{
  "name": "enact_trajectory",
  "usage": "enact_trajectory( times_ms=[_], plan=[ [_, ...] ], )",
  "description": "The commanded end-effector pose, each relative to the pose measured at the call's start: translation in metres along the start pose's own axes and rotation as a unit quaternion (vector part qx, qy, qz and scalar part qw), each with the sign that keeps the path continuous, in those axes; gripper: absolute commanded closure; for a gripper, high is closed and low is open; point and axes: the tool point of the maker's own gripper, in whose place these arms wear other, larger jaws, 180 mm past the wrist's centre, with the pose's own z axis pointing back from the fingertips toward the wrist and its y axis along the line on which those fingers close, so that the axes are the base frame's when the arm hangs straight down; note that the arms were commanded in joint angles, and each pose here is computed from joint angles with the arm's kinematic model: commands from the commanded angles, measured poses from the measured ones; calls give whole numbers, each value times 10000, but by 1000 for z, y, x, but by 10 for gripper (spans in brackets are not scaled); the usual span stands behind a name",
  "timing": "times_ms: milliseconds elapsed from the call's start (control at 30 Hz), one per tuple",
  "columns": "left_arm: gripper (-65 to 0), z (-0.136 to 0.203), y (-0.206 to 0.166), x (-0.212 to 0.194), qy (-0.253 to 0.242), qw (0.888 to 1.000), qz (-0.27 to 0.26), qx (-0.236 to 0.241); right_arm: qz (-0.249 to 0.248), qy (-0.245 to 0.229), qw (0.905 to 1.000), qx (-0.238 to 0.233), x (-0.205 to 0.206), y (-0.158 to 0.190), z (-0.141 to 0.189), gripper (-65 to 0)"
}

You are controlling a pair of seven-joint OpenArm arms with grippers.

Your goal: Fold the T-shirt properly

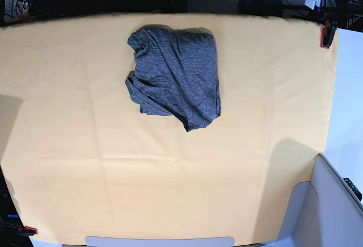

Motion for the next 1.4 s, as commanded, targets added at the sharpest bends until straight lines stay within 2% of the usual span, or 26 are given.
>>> enact_trajectory(
  times_ms=[0,133,333,633,833,967,1100,1367],
  plan=[
    [-139,-7,8,-9,60,9999,158,6,59,69,10000,13,-6,3,-6,-153],
    [-139,-45,11,-24,50,9987,492,-80,175,262,9995,91,-19,13,-29,-152],
    [-139,-73,4,-28,63,9989,447,-147,319,273,9988,234,-29,28,-53,-151],
    [-139,-95,-10,-35,240,9985,-491,7,361,237,9969,665,-32,68,-80,-149],
    [-139,-108,-22,-34,244,9919,-1243,49,315,-270,9929,1112,-18,107,-89,-150],
    [-139,-123,-16,-45,355,9906,-1316,114,254,-568,9878,1428,-3,136,-84,-150],
    [-139,-134,-17,-57,424,9890,-1415,85,196,-652,9863,1501,5,144,-81,-151],
    [-139,-157,-42,-64,564,9774,-2034,-148,102,-724,9836,1646,18,162,-73,-152]
  ],
)
